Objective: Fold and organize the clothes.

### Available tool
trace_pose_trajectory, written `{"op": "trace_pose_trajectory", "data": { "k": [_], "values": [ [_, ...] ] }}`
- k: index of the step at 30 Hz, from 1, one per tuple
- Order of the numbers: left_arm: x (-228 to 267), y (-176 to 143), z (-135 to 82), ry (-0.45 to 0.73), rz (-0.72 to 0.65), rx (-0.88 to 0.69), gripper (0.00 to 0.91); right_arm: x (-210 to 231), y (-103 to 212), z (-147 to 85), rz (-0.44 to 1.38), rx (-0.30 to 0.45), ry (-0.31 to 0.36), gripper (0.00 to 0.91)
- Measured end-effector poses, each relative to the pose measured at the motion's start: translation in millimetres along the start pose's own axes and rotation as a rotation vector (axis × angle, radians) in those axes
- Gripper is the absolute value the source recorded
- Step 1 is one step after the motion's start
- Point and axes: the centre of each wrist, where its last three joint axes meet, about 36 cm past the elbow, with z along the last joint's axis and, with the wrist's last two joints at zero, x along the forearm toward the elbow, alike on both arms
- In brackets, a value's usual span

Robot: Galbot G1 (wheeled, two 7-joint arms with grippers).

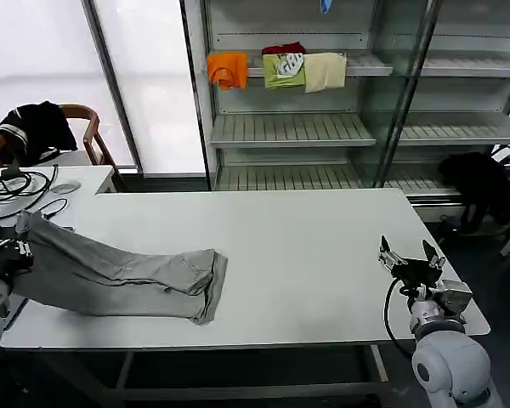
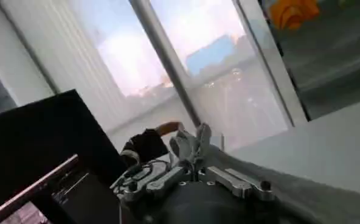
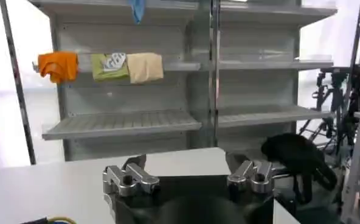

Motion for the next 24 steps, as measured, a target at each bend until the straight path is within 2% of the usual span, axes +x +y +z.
{"op": "trace_pose_trajectory", "data": {
  "k": [7,14,24],
  "values": [
    [16,-68,-20,-0.025,0.152,0.021,0.0,8,1,8,0.011,-0.005,0.01,0.907],
    [27,-127,-22,-0.004,0.3,0.054,0.0,15,-1,20,0.035,-0.011,0.03,0.907],
    [32,-176,-28,0.026,0.422,0.084,0.0,19,3,34,0.042,-0.01,0.054,0.907]
  ]
}}
